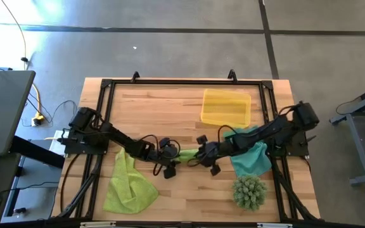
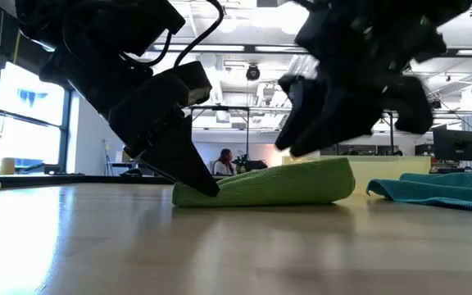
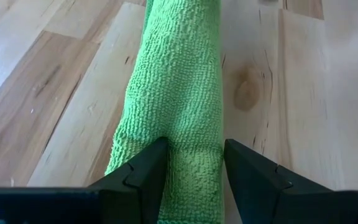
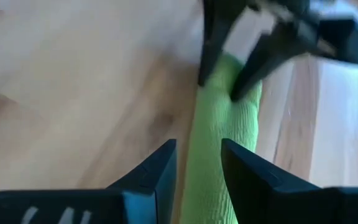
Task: Roll microfiber towels into tight, uniform cylinder then place into a basket
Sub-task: Put the rolled green microfiber towel into the yellow bin
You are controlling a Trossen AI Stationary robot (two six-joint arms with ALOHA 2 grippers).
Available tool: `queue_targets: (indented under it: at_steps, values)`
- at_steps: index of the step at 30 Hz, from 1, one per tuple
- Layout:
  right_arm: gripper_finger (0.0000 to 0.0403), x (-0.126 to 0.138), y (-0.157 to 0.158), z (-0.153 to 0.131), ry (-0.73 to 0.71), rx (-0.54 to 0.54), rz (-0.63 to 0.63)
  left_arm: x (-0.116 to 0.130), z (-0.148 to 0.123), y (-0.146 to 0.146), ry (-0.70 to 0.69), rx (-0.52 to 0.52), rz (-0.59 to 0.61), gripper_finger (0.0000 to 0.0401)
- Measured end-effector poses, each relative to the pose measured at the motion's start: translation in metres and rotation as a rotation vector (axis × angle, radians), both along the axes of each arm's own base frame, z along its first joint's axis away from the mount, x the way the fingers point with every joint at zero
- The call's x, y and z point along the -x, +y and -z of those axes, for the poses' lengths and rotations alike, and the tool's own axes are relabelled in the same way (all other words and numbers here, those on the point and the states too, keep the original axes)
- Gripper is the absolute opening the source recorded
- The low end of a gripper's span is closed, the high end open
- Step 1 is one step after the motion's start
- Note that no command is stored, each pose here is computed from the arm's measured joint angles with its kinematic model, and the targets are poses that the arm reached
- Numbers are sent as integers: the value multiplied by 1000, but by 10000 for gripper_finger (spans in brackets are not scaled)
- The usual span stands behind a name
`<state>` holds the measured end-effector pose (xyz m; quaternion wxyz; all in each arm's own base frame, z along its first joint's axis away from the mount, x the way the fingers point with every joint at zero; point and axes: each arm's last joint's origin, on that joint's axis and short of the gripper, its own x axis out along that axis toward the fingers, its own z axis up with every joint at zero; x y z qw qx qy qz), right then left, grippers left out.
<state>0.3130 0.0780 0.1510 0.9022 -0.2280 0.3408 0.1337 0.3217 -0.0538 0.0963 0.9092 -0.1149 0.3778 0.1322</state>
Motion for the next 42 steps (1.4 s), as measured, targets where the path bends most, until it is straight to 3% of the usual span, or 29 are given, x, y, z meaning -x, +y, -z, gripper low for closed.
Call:
queue_targets:
  at_steps: [8,17,21,37,42]
  values:
    - [123,-7,-10,25,68,-49,99,0,0,0,-5,10,-6,152]
    - [196,-10,-12,26,48,-86,134,0,0,0,-10,34,-19,152]
    - [205,-12,-9,22,14,-99,130,0,0,0,-9,34,-19,152]
    - [162,-17,-21,47,81,-144,240,0,0,0,-10,33,-17,152]
    - [112,-15,-21,49,109,-160,275,1,-7,0,-25,40,-11,152]
